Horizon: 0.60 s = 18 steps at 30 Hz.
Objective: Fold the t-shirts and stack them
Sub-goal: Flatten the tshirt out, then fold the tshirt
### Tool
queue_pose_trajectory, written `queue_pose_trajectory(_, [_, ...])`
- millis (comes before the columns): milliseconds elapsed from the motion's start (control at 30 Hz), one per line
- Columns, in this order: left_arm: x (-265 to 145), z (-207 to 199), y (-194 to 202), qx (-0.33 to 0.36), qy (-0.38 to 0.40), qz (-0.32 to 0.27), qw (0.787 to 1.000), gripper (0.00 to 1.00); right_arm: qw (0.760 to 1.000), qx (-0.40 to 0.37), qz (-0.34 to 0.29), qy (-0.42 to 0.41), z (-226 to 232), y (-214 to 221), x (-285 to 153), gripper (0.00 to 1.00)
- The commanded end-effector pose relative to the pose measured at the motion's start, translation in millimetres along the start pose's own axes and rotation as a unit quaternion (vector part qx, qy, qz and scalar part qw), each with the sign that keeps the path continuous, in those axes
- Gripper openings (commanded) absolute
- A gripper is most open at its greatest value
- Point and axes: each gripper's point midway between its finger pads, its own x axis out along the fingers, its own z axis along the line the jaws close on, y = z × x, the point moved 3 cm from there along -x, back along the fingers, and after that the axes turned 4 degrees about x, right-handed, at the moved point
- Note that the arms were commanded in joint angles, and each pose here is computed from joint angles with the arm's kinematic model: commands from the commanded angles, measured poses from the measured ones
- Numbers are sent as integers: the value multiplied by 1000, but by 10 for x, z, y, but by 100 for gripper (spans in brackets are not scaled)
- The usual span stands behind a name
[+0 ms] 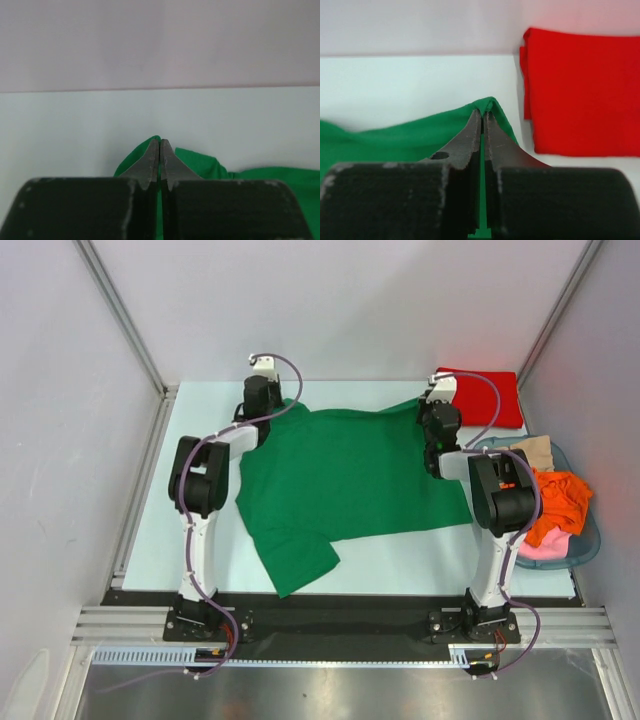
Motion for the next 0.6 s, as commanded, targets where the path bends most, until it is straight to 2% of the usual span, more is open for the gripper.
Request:
queue_pose_trajectory(0, [8,0,-660,-28,1,-81,996,0,997,20,-75,-4,49,-458,127,0])
queue_pose_trajectory(167, [-69,12,-644,-36,-4,-58,998,0,997,15,-76,-10,12,-437,283,0])
queue_pose_trajectory(333, [-256,-44,-675,-75,11,-32,997,0,998,21,-51,-17,-183,-305,505,0])
queue_pose_trajectory(400, [-371,-27,-773,-90,7,-42,995,0,999,21,-38,-19,-209,-262,556,0])
queue_pose_trajectory(567, [-550,20,-765,-99,-6,-26,995,0,999,24,-14,-35,-254,-227,659,0])
